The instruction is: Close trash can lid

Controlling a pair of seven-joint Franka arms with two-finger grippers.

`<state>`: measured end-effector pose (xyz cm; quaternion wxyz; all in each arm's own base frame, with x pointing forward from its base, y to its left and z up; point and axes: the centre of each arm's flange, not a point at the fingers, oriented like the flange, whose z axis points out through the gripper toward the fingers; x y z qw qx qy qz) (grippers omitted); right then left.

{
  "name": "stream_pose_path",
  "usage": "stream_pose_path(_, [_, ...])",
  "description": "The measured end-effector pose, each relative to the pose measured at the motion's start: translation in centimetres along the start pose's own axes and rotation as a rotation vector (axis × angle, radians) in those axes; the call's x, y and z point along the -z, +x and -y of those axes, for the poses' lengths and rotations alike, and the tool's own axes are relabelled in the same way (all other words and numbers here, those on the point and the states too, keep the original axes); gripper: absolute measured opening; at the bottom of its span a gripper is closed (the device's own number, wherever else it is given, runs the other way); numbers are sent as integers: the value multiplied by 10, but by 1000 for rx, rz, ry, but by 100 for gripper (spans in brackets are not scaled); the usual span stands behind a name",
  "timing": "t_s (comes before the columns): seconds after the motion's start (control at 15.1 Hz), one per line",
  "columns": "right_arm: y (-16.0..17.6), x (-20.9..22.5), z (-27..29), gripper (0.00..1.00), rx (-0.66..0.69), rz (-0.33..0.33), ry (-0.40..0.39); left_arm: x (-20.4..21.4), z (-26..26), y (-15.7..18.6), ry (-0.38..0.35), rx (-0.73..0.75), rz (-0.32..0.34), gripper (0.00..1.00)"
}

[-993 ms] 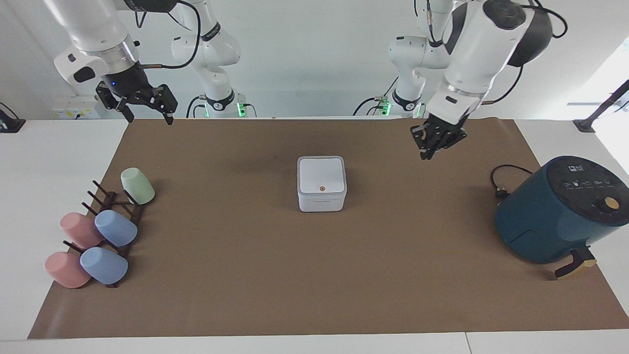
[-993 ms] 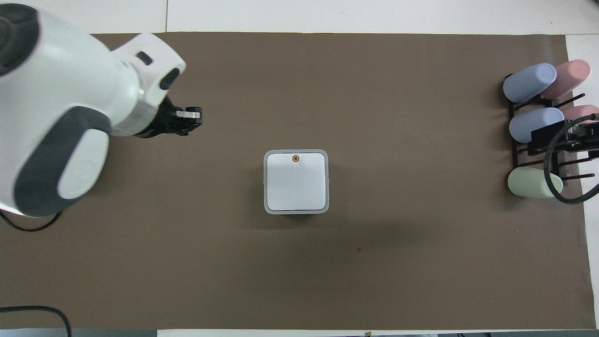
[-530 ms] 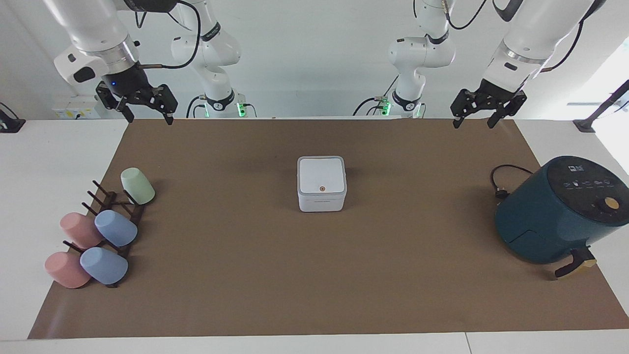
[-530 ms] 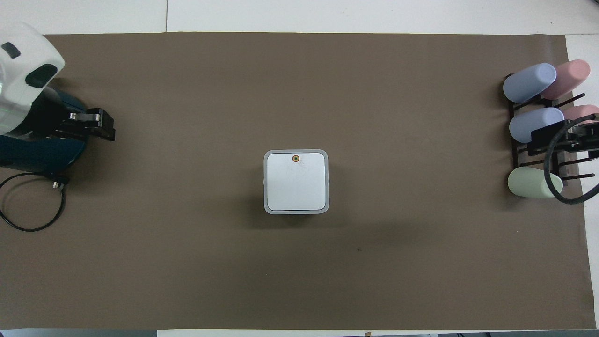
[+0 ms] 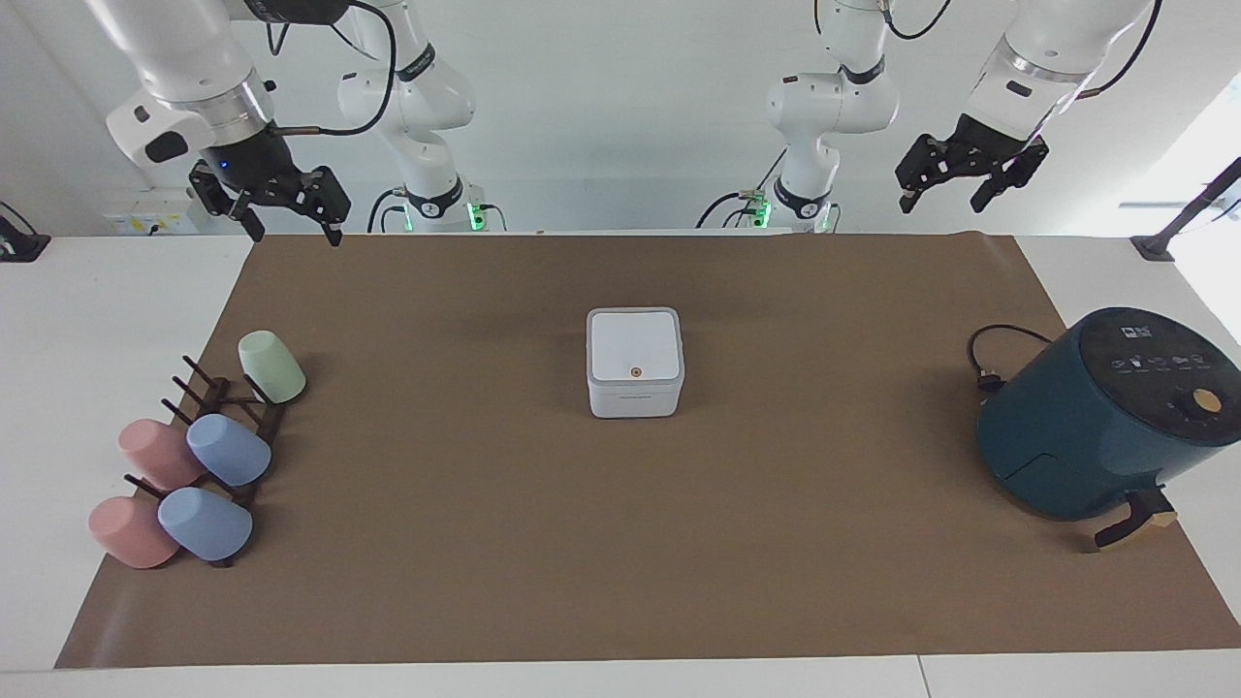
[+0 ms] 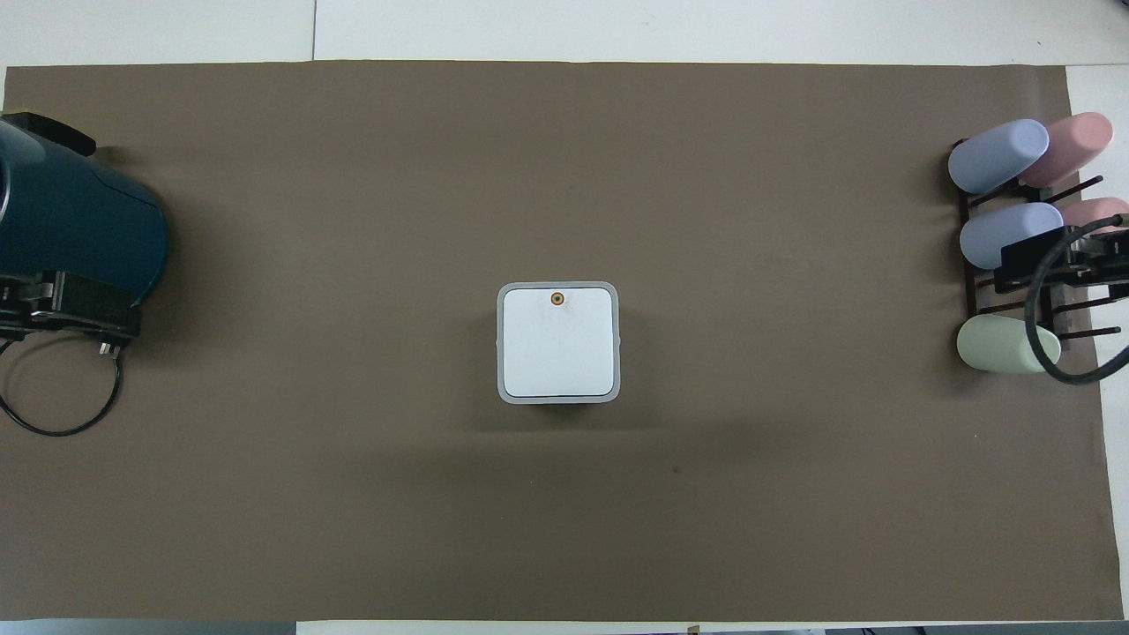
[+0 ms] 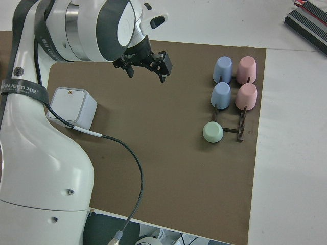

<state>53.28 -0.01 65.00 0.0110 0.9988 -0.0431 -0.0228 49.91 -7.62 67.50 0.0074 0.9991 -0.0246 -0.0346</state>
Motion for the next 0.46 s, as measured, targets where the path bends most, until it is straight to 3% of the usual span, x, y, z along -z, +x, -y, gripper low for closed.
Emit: stream_pose_path(0.46, [0, 0, 0, 100, 0, 0, 0, -12, 6, 14, -18, 17, 5, 100])
